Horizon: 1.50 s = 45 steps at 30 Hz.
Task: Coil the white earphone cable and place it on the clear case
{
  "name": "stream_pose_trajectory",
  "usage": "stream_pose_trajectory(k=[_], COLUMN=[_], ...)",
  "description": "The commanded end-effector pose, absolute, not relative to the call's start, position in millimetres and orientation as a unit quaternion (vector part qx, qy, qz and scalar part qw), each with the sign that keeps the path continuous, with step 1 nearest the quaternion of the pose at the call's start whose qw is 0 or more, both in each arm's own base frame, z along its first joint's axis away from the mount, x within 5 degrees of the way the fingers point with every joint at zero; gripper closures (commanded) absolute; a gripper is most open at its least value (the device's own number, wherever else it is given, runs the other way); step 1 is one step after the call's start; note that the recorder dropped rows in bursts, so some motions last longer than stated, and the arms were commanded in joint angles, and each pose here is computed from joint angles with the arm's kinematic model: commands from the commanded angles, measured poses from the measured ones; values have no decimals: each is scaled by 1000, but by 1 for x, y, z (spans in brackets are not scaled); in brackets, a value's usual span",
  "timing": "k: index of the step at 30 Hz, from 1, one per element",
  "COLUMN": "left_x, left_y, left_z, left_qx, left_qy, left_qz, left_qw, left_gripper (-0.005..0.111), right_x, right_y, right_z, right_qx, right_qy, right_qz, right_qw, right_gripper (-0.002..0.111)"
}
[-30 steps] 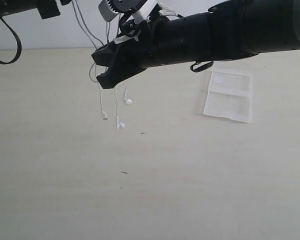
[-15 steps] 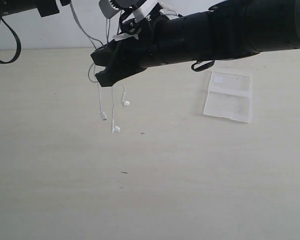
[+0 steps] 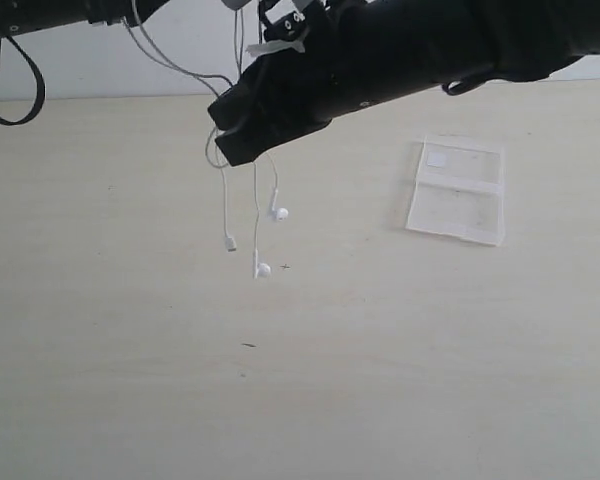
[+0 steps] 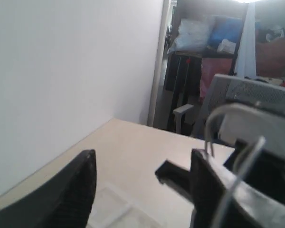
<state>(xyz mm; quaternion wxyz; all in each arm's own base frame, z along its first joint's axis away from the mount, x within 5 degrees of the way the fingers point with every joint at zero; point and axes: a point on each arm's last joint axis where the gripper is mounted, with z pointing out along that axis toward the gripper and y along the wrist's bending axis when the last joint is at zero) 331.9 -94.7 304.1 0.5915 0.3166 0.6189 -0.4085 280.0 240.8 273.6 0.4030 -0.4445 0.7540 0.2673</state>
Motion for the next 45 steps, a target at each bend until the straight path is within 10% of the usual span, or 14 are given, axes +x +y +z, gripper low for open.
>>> stream_pose_trajectory(k=[1, 45], left_x=[330, 333], left_y=[-97, -108], left_z=[303, 255], left_qx=[352, 394], left_qy=[643, 740], left_qz=[-402, -353], left_qw=[549, 415], left_gripper=[50, 47], right_x=[276, 272], right_y=[232, 203], right_z=[293, 322], right_qx=[-431, -336], right_qy=[759, 800], right_qz=[250, 276], right_qw=[419, 413], right_gripper=[108, 108])
